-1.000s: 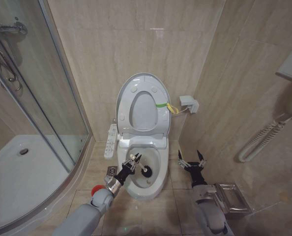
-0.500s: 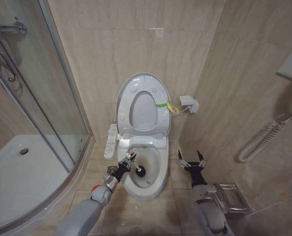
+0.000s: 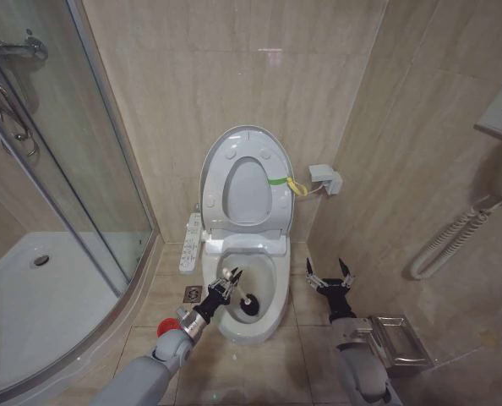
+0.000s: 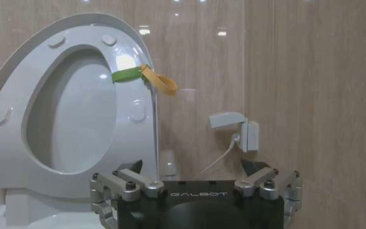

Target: Open the toilet lid, clean the toilet bowl with a toilet brush, close the toilet lid, and flush.

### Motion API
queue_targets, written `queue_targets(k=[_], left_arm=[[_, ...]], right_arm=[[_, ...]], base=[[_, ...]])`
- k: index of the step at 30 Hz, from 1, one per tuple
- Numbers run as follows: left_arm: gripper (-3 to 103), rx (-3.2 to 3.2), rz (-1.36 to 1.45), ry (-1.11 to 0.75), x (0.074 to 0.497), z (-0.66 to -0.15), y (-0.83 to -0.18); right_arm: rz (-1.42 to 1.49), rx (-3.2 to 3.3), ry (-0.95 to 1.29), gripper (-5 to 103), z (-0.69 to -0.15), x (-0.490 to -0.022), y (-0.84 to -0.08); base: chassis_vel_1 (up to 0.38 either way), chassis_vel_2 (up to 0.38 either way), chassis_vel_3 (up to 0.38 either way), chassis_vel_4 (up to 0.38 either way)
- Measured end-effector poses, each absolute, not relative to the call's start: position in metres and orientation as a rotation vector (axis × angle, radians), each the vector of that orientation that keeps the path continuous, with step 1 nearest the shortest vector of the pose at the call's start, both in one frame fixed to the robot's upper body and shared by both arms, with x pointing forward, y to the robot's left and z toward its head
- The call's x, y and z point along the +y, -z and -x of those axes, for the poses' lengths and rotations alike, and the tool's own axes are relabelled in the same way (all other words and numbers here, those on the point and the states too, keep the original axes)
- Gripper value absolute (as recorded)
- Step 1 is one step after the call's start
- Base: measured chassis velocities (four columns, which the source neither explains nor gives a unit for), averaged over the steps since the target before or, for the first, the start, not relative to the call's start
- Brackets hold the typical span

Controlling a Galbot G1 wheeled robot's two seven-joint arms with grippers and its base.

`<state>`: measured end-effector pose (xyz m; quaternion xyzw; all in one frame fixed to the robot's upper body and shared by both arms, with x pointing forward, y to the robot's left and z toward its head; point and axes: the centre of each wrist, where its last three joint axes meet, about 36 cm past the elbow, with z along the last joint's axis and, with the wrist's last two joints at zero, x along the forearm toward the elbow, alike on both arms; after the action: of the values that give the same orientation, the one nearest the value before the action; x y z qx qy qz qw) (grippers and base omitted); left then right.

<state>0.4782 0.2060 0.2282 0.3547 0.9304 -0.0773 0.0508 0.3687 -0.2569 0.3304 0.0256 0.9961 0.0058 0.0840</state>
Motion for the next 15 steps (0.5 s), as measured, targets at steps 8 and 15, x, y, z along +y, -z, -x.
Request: queue_targets(k=[8,15], left_arm=[[19,2.859,-1.043,0.227,0.21,-0.503,-0.21],[19,2.815,-1.065,0.266,0.199,-0.502,-0.22]], right_arm=[[-0.077,2.972,-0.017,100,-0.369,-0.257,-0.33],[-0.076,2.972,-0.017,100,-0.369,-0.257,-0.33]], base=[[0.0,0.0,0.0,0.0],[0.0,0.0,0.0,0.0]])
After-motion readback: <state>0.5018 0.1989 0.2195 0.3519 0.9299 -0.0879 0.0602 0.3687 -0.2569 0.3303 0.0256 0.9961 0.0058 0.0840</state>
